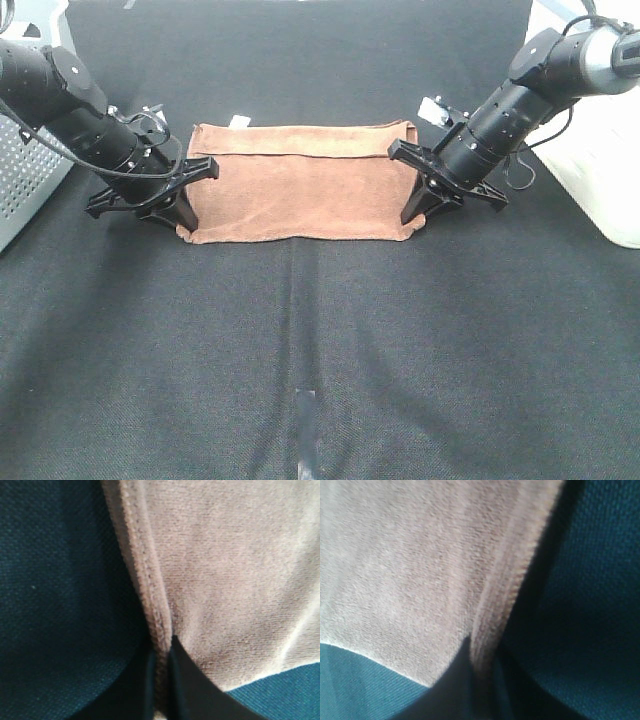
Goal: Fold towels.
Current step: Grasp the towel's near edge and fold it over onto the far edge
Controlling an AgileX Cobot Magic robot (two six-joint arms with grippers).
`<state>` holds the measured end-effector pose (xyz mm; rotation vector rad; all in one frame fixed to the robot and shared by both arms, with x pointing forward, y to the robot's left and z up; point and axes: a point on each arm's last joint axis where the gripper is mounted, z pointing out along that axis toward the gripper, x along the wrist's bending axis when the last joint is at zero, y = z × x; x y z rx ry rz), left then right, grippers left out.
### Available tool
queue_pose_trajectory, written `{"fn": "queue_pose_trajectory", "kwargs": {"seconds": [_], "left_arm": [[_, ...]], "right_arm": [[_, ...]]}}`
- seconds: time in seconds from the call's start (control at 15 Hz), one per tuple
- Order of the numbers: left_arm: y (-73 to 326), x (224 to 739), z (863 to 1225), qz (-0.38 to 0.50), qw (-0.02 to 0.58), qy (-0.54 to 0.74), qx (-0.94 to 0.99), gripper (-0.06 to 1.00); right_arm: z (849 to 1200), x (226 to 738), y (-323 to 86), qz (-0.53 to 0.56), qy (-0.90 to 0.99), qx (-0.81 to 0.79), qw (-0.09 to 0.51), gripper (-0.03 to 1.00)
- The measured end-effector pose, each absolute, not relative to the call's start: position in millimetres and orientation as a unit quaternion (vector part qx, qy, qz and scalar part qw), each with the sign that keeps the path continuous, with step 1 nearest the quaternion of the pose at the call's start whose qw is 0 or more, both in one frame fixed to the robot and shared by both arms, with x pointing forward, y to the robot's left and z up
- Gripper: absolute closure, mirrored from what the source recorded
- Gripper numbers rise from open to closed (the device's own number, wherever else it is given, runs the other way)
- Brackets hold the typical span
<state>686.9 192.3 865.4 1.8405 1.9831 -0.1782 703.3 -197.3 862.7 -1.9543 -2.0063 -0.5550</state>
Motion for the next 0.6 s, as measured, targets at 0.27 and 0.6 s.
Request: {"fn": "queue_pose_trajectory", "kwargs": {"seconds": [0.27,0.6], "left_arm": [[199,679,883,-0.056,0.177,0.686,0.703,0.93],[206,657,900,-0.062,0.143,0.673,0.723,0.94]], "right_arm": [[865,699,-197,-0.177,-0.697,-0.676,0.161,0.97],[878,674,-199,-0.155,-0.696,-0.677,0.183,0.97]]}}
